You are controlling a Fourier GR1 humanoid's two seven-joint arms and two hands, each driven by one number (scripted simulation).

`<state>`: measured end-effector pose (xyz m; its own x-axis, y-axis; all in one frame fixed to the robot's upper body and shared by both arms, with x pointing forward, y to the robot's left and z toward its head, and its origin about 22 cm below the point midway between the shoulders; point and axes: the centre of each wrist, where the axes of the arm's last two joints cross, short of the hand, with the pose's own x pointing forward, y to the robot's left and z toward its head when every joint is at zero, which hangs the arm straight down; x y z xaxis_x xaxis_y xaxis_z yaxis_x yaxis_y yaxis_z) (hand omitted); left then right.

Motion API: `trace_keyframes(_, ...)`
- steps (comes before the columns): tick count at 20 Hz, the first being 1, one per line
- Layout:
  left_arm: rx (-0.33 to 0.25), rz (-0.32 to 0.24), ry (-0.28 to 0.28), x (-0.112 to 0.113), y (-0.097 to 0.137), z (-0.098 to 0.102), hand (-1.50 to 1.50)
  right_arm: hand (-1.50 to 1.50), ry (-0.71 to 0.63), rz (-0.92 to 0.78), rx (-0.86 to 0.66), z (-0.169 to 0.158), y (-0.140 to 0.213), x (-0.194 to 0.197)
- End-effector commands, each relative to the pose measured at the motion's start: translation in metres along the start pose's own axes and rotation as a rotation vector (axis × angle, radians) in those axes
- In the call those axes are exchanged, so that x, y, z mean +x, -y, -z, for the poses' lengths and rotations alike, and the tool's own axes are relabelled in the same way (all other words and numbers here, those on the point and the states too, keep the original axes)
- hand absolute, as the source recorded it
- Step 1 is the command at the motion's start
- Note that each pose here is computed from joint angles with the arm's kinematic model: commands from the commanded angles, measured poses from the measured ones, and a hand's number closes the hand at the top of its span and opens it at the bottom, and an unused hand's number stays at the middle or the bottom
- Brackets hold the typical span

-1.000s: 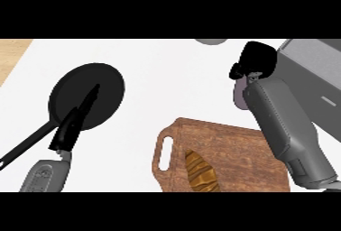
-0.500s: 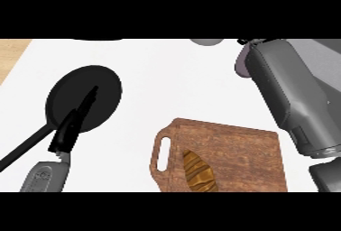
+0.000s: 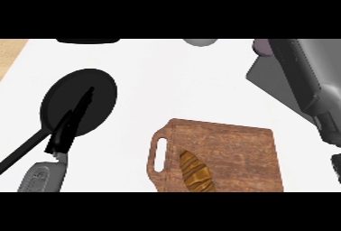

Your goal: Pick the eggplant from the cutting board and place it in the cardboard box

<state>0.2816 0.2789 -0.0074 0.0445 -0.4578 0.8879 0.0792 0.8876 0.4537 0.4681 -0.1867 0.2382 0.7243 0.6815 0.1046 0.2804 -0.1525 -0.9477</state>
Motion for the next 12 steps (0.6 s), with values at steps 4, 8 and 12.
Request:
trace_keyframes(4, -0.002, -0.005, -0.008, -0.002, -0.026, -0.007, 0.00, 1.50, -0.138, 0.015, -0.012, 0.037, 0.015, -0.041)
trace_keyframes(8, 0.013, -0.009, -0.017, -0.017, -0.003, -0.005, 0.00, 1.50, -0.167, -0.020, 0.038, 0.067, -0.003, -0.084)
trace_keyframes(12, 0.011, 0.010, 0.007, 0.013, 0.001, 0.018, 0.00, 1.50, -0.209, -0.056, 0.097, 0.073, -0.034, -0.103)
